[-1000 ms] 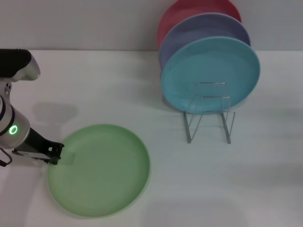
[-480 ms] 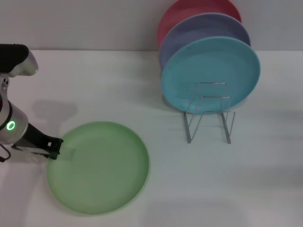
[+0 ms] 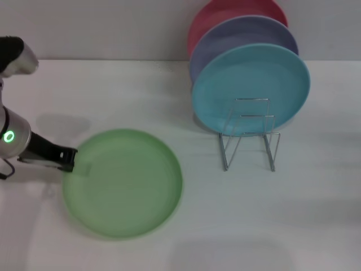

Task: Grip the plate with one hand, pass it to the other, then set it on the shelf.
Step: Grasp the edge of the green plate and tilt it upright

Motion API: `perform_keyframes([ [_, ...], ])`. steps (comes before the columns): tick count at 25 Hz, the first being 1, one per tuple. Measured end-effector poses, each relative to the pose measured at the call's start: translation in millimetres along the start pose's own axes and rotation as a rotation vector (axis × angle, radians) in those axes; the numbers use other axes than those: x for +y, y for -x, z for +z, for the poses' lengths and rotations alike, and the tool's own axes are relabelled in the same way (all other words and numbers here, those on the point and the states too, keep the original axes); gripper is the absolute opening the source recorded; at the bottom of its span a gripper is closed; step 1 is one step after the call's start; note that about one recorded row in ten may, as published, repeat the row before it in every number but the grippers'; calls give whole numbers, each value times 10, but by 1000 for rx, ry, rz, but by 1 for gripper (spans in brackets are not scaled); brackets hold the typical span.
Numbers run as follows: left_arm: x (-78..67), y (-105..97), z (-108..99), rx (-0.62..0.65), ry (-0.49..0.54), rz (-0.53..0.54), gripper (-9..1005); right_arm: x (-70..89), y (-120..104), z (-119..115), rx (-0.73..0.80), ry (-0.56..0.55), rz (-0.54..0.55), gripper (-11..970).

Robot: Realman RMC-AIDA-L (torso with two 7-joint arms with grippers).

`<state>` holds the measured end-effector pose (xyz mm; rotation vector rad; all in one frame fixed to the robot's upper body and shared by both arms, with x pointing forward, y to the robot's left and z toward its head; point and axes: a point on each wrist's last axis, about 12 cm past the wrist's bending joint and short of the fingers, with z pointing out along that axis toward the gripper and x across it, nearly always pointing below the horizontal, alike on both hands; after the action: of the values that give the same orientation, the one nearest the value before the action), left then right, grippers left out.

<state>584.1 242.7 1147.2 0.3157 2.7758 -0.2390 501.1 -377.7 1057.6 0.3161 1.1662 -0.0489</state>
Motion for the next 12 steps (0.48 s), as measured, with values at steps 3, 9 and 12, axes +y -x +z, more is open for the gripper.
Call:
perform_keyframes([
  [3,3,39,-36,-39,-23,5,33,-4,-4,-4,4,-2,-1,647],
  [9,4,112,-64,-106,-44,18,31,-13,-10,-24,9,-6,-2,646],
  [12,21,148,-64,-150,-37,20,31,-18,-12,-35,11,-8,-5,646],
])
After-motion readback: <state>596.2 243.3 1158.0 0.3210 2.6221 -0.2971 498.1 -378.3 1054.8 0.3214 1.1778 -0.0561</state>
